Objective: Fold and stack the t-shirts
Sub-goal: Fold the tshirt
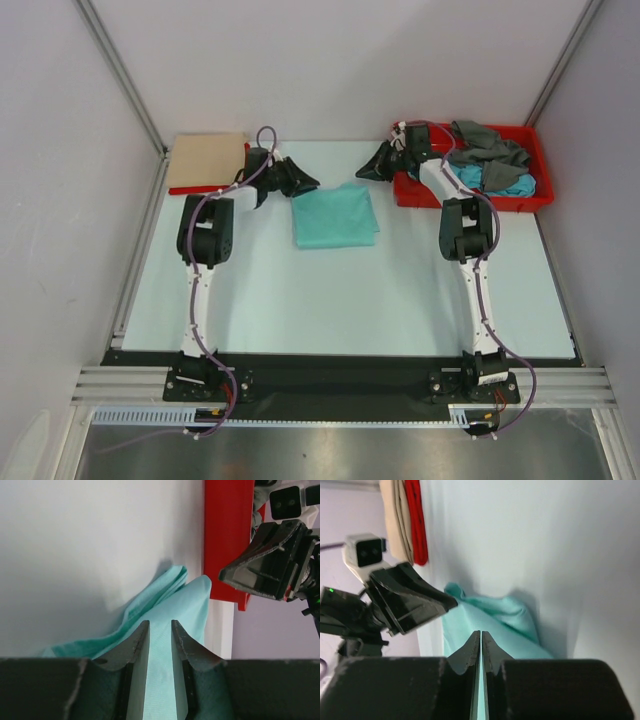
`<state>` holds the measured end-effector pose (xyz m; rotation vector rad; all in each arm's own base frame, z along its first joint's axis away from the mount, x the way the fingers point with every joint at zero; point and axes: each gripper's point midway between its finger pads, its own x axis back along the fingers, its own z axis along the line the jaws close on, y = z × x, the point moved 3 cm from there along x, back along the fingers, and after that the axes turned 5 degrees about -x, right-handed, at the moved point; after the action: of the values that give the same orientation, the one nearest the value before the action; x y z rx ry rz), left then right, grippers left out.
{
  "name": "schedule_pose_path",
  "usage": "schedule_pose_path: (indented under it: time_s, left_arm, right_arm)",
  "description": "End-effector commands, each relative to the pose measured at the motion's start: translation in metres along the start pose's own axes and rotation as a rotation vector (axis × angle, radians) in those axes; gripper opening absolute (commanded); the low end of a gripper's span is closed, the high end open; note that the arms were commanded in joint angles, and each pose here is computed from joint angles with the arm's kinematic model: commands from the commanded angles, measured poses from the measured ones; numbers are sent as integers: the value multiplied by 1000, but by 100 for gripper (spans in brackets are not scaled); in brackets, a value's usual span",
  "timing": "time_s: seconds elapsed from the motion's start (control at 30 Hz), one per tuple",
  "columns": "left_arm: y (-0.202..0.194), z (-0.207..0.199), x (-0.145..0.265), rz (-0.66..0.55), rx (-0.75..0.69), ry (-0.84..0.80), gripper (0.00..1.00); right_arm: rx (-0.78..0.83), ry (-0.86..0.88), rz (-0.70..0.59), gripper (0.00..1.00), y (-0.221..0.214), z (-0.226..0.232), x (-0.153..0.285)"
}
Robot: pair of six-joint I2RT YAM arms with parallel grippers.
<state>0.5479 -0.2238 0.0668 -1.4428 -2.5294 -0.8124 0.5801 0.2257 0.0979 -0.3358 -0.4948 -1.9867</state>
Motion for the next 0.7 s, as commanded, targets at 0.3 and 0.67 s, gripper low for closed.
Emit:
schedule_pose_path:
  time_s: [0.3,0.67]
  left_arm:
    - [22,-68,48,-15,-358,173,41]
    - [16,-23,66,61,-440,476,55]
  right_arm:
    - [237,-232,34,40,-37,38,36]
    - [344,-577,-4,57,-29,-9,57]
